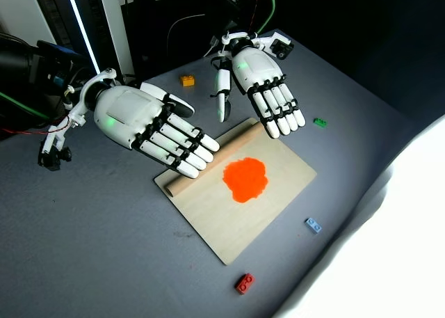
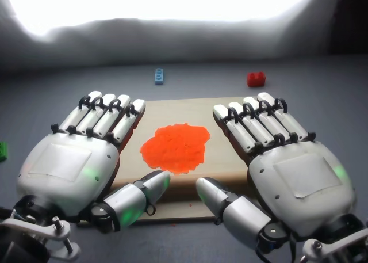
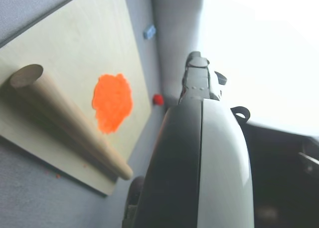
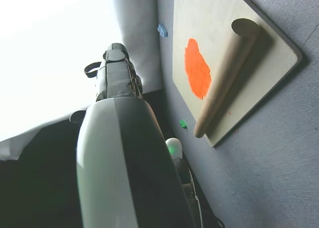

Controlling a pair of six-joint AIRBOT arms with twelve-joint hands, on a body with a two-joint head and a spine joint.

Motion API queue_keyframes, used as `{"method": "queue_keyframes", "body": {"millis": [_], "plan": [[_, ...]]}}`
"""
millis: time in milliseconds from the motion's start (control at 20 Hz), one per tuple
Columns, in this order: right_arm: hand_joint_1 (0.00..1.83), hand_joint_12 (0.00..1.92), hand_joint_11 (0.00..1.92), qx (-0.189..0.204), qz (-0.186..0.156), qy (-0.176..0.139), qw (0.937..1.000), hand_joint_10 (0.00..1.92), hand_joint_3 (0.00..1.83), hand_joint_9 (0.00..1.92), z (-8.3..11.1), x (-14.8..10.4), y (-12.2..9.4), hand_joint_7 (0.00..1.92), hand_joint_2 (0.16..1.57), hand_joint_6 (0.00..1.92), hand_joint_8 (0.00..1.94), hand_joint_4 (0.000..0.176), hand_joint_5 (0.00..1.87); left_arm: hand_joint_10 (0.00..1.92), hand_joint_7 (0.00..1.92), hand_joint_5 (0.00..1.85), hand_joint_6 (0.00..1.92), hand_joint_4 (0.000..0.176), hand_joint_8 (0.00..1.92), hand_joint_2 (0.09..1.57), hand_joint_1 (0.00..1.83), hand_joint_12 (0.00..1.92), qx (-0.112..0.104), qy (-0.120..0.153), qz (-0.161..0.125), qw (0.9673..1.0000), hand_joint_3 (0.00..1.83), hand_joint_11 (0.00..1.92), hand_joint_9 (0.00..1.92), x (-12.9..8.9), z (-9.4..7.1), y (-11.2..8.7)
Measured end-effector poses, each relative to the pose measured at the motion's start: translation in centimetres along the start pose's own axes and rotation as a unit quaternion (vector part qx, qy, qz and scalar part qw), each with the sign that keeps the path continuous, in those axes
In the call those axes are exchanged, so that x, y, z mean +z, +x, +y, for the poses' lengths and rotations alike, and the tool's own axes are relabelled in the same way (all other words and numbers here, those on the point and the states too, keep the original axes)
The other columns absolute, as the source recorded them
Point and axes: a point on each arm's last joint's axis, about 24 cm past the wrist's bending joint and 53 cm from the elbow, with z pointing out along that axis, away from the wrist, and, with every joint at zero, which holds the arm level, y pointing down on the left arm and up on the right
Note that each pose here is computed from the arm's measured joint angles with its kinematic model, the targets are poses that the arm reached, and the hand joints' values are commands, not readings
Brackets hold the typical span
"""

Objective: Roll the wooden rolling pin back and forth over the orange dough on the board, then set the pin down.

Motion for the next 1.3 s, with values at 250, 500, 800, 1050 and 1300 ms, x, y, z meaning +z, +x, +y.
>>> {"method": "queue_keyframes", "body": {"millis": [250, 500, 800, 1050, 1300], "plan": [[0.00, 0.00, 0.00, 0.005, 0.009, 0.006, 0.9999, 0.00, 0.02, 0.05, -1.1, 0.7, 1.6, 0.09, 1.27, 0.01, 0.00, 0.000, 0.09, 0.00, 0.00, 0.00, 0.00, 0.001, 0.00, 1.27, 0.00, 0.00, -0.013, 0.001, 0.013, 0.9998, 0.02, 0.00, 0.00, -0.2, 0.4, 1.7], [0.00, 0.00, 0.00, 0.004, 0.013, 0.012, 0.9998, 0.00, 0.01, 0.05, -2.3, 1.9, 2.9, 0.09, 1.27, 0.01, 0.00, 0.000, 0.09, 0.00, 0.00, 0.00, 0.00, 0.001, 0.00, 1.27, 0.00, 0.00, -0.017, 0.001, 0.027, 0.9995, 0.02, 0.00, 0.00, -0.3, 1.1, 3.5], [0.00, 0.00, 0.00, -0.008, 0.034, 0.016, 0.9993, 0.00, 0.01, 0.05, -3.6, 2.9, 4.6, 0.09, 1.27, 0.01, 0.00, 0.000, 0.09, 0.00, 0.00, 0.00, 0.00, 0.001, 0.00, 1.27, 0.00, 0.00, 0.033, -0.001, 0.026, 0.9991, 0.02, 0.00, 0.00, -0.2, 1.8, 4.2], [0.00, 0.00, 0.00, -0.006, 0.051, 0.041, 0.9978, 0.00, 0.01, 0.05, -5.2, 3.4, 6.0, 0.09, 1.27, 0.01, 0.00, 0.000, 0.09, 0.00, 0.00, 0.00, 0.00, 0.001, 0.00, 1.27, 0.00, 0.00, 0.027, -0.007, 0.024, 0.9993, 0.01, 0.00, 0.00, 0.6, 2.7, 5.1], [0.00, 0.00, 0.00, -0.007, 0.056, 0.041, 0.9976, 0.00, 0.01, 0.05, -5.3, 3.6, 6.8, 0.09, 1.27, 0.00, 0.00, 0.000, 0.09, 0.00, 0.00, 0.00, 0.00, 0.001, 0.00, 1.28, 0.00, 0.00, 0.024, -0.009, 0.023, 0.9994, 0.01, 0.00, 0.00, 0.9, 2.9, 5.9]]}}
